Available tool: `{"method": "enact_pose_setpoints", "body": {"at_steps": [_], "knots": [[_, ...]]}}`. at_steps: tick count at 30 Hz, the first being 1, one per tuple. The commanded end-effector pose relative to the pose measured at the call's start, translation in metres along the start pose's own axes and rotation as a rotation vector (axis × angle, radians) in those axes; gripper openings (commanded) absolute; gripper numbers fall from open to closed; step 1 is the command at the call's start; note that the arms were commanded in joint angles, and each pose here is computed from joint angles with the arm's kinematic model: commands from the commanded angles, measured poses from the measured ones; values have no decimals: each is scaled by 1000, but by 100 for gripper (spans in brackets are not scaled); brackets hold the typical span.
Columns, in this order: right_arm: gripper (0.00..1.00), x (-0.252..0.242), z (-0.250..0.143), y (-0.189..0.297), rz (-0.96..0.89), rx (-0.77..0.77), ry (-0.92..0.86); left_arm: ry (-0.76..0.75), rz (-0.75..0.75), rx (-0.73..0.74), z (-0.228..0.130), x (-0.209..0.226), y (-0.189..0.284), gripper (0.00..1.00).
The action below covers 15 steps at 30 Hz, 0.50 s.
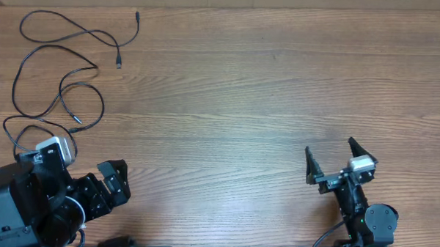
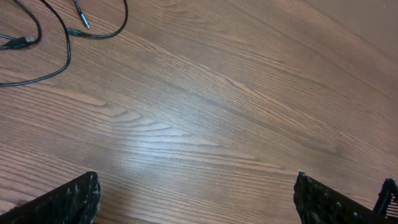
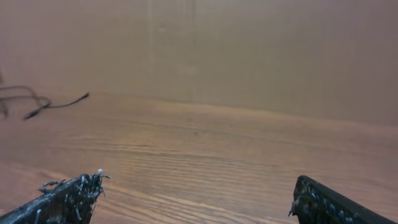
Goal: Untangle cables
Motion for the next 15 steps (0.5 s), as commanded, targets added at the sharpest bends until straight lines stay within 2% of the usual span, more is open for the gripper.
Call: {"method": "enact_pose_setpoints", "body": {"at_steps": [1,7,15], "knots": [[100,-9,-2,0,-63,-5,-67,-16,9,-1,0,1,-1,100],[100,-13,-3,1,-93,-6,-136,-16,9,-1,0,1,-1,100],[100,-25,-4,2,-174,-5,-136,-16,9,-1,0,1,-1,100]]}}
Point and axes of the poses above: each gripper's point midway between its finger pads, its own y axis back along the fingers, its own x axis along the line the jaws close on, z = x × y, the point moved 3 cm from there along y, back along the fingers, and after that the axes turned 2 degrees about -y, right-handed, at the moved point
